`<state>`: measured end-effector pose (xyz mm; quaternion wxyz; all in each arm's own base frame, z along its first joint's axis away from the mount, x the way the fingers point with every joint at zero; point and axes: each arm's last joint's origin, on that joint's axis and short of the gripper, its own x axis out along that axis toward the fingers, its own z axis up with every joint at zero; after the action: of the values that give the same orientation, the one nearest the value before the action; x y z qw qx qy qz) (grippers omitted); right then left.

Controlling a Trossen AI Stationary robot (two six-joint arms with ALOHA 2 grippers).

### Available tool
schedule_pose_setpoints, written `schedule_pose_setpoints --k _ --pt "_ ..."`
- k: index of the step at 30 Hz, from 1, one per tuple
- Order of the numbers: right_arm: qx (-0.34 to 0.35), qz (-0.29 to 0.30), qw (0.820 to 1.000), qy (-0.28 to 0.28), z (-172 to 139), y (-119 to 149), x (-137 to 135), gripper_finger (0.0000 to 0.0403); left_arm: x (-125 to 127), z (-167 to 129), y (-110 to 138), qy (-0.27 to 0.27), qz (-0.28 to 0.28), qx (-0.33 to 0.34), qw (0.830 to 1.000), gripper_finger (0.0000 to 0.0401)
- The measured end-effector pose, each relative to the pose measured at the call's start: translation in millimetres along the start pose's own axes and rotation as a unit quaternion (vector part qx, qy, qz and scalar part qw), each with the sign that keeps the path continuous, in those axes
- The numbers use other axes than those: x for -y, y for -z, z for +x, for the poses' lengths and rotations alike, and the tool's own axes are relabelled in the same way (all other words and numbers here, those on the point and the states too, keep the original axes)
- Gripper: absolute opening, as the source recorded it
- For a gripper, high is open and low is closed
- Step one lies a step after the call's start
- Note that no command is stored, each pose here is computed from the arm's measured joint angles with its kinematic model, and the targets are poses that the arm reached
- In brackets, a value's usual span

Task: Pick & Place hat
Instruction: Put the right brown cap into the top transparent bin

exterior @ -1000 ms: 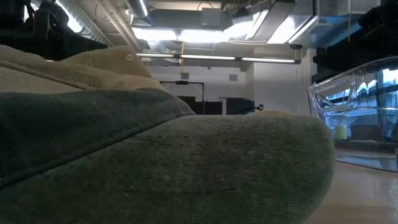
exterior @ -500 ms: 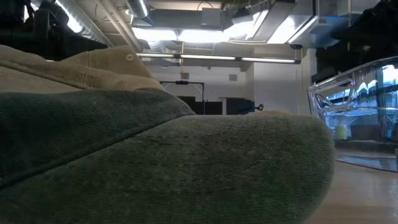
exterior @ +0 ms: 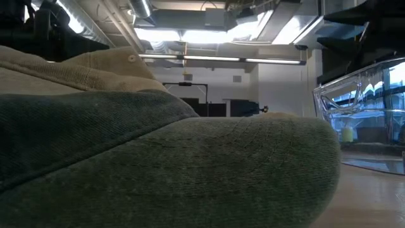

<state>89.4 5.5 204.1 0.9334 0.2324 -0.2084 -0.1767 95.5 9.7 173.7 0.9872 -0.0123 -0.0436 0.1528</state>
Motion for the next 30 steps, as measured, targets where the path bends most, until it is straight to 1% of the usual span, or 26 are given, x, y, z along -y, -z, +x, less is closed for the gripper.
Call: schedule_pose_setpoints --k 3,7,9,11,13,15,17,20,22,25,28,30 --pt "-0.003 -0.017 1.0 0.017 3.5 -11.7 -3.5 0.0245 0.0 0.0 0.0 0.0 0.0 0.0 1.0 0.0132" --pt "-0.071 -0.064 0.995 0.037 13.8 -27.4 -13.2 0.0246 0.0 0.0 -0.1 0.0 0.0 0.0 1.0 0.0132" --pt "-0.108 -0.068 0.99 0.064 21.3 -37.7 -19.4 0.0246 0.0 0.0 -0.1 0.0 0.0 0.0 1.0 0.0132" --pt "-0.148 -0.053 0.982 0.108 29.5 -44.6 -23.6 0.0246 0.0 0.0 -0.1 0.0 0.0 0.0 1.0 0.0132" --pt "-0.19 -0.027 0.971 0.139 39.9 -50.5 -28.8 0.0246 -0.1 0.0 0.0 0.0 0.0 0.0 1.0 0.0132" --pt "-0.238 -0.007 0.96 0.151 51.7 -54.0 -33.9 0.0246 -0.1 0.0 -0.8 -0.001 -0.007 0.004 1.0 0.0132" --pt "-0.282 0.011 0.947 0.155 66.0 -53.5 -37.0 0.0246 -0.3 0.0 -2.5 -0.004 -0.023 0.013 1.0 0.0132" --pt "-0.337 0.033 0.926 0.166 89.5 -49.2 -35.5 0.0246 -1.7 -0.1 -3.4 -0.027 -0.032 0.018 0.999 0.0132" --pt "-0.374 0.047 0.913 0.157 106.1 -46.6 -32.2 0.0246 -2.3 -0.1 -3.4 -0.038 -0.033 0.018 0.999 0.0132" --pt "-0.414 0.027 0.897 0.155 132.3 -40.5 -23.7 0.0246 -2.7 -0.1 -3.1 -0.045 -0.032 0.017 0.998 0.0132" --pt "-0.436 0.0 0.882 0.179 156.1 -38.3 -16.2 0.0246 -2.7 -0.1 -3.0 -0.045 -0.032 0.017 0.998 0.0132" --pt "-0.458 -0.012 0.866 0.199 169.7 -39.5 -14.1 0.0246 -2.7 -0.1 -3.1 -0.045 -0.035 0.017 0.998 0.0132"
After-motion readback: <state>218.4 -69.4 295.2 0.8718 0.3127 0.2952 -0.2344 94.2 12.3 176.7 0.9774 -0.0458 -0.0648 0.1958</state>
